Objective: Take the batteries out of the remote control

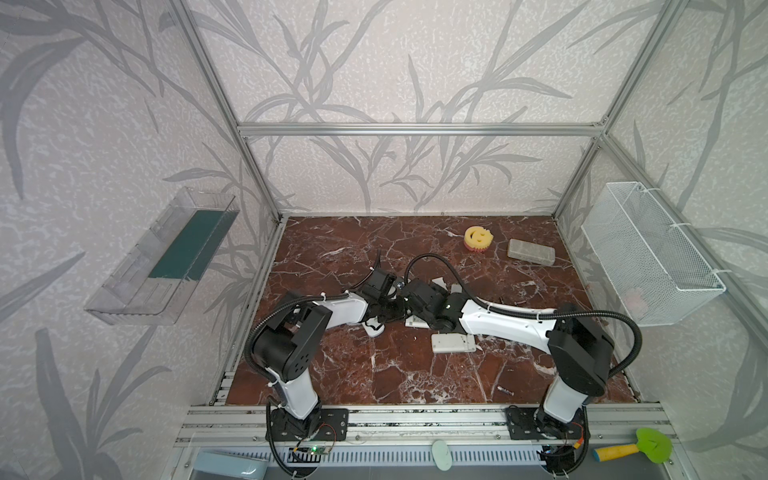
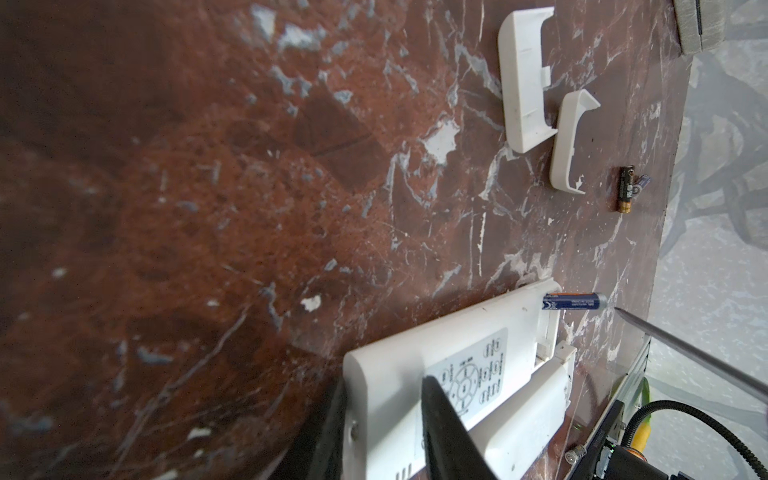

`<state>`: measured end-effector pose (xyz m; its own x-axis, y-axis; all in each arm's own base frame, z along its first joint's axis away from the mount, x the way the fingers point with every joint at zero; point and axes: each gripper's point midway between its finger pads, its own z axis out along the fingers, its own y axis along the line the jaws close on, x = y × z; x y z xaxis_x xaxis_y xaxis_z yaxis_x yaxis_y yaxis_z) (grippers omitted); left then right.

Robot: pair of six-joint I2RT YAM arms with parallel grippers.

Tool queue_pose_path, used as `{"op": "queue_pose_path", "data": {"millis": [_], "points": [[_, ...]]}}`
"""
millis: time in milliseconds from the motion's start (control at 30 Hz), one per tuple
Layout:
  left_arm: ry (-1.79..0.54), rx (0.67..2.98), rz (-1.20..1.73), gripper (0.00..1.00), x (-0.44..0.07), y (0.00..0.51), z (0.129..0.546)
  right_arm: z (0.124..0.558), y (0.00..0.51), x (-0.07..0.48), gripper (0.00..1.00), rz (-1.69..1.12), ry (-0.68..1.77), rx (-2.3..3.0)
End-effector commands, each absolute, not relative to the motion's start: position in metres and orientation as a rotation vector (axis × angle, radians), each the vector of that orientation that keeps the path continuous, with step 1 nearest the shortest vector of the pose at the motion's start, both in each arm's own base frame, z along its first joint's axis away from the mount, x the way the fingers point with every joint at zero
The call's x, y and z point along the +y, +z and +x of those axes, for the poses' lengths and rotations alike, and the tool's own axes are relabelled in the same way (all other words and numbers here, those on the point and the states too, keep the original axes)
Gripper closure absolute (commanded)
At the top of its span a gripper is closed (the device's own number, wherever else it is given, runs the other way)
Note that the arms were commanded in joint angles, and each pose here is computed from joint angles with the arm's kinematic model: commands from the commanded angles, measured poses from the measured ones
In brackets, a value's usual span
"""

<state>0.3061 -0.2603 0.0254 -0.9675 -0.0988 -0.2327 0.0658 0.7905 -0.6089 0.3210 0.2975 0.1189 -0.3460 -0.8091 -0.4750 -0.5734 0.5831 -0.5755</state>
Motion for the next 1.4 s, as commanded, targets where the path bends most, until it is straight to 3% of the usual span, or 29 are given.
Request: {"op": "queue_pose_path", "data": {"millis": [0,367,900,1133,1367], "points": [[-0.845,2.885,-0.060,0.66,-0.245,-0.010,0.277,0.321,0.164,0.307,1.00,-0.967,-0.257,2.040],[-0.844,2.892,-0.060,0.66,-0.244,-0.011,0.276,0.318,0.135,0.313,1.00,-0.942,-0.153,2.102],[-0.831,2.898,-0.067,0.66,-0.242,-0.012,0.275,0.362,0.090,0.281,1.00,-0.919,-0.202,2.227],[-0.830,2.902,-0.067,0.66,-0.241,-0.013,0.275,0.368,0.101,0.279,1.00,-0.884,-0.207,2.216],[-0.835,2.874,-0.043,0.66,-0.241,-0.001,0.282,0.367,0.143,0.273,1.00,-0.809,-0.177,2.167]]}}
